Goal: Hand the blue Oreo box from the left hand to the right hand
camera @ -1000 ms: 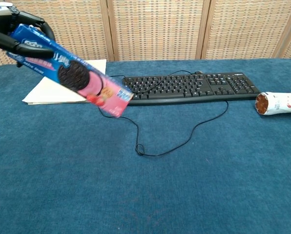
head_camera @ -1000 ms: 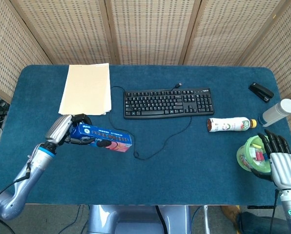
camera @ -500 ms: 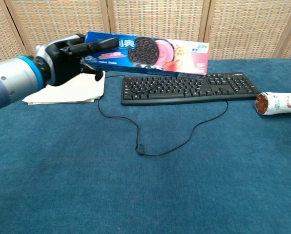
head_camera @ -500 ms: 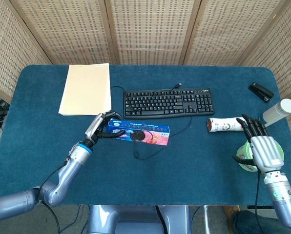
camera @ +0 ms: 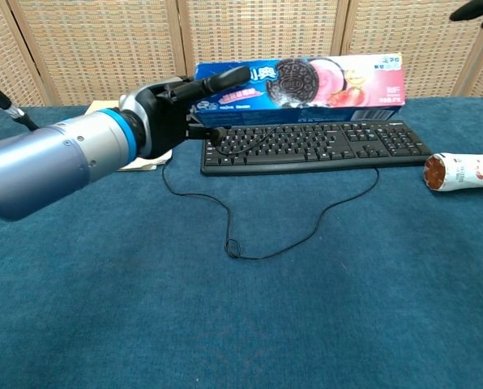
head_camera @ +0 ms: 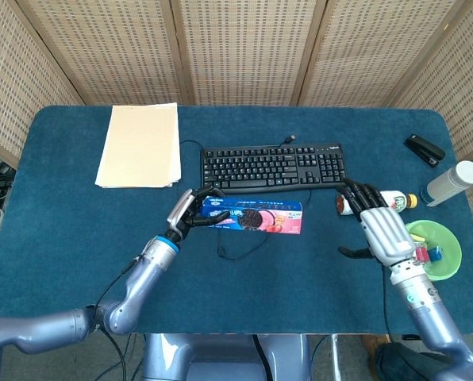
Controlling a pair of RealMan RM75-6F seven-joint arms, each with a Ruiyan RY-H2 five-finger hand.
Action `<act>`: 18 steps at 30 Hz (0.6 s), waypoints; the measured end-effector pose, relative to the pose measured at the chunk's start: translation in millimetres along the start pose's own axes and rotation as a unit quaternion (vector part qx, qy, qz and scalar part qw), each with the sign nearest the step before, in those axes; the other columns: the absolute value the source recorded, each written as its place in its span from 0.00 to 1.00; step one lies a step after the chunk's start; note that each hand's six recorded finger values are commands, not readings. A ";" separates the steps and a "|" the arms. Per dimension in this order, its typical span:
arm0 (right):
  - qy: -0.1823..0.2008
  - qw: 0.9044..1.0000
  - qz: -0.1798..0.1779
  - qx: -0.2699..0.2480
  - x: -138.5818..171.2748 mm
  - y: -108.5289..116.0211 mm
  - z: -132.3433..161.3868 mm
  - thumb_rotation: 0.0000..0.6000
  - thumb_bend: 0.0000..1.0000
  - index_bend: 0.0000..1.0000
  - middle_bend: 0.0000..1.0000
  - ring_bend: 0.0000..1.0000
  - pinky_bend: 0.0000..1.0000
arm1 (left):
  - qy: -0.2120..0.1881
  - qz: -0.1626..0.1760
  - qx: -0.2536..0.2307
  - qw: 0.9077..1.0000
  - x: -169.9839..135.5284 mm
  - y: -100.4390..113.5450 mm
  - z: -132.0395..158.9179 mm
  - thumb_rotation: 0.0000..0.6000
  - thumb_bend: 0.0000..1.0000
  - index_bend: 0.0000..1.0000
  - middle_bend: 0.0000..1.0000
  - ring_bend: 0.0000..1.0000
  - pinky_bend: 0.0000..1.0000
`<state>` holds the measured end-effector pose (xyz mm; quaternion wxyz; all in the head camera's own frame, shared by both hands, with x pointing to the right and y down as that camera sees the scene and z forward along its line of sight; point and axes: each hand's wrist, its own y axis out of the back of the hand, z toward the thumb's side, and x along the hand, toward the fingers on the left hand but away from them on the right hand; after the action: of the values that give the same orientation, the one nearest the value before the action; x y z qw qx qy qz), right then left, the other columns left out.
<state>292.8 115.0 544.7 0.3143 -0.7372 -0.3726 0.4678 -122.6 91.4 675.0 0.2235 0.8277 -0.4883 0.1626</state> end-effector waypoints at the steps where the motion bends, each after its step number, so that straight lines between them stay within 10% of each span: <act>1: 0.001 1.000 0.006 -0.004 -3.3 -0.8 3.0 1.00 0.00 0.00 0.00 0.00 0.00 | 0.001 0.000 -0.002 1.000 1.4 -2.7 -1.7 1.00 0.37 0.77 0.64 0.63 0.69; 18: 0.049 0.997 0.034 0.048 -43.8 -18.6 50.0 1.00 0.00 0.00 0.00 0.00 0.00 | 0.001 0.023 -0.041 0.999 25.4 -23.8 -9.3 1.00 0.37 0.77 0.65 0.64 0.69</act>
<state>229.4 93.5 561.5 0.3507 -0.7556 -0.3090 0.4590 -90.2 87.7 690.2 0.2543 0.8061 -0.5133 0.1484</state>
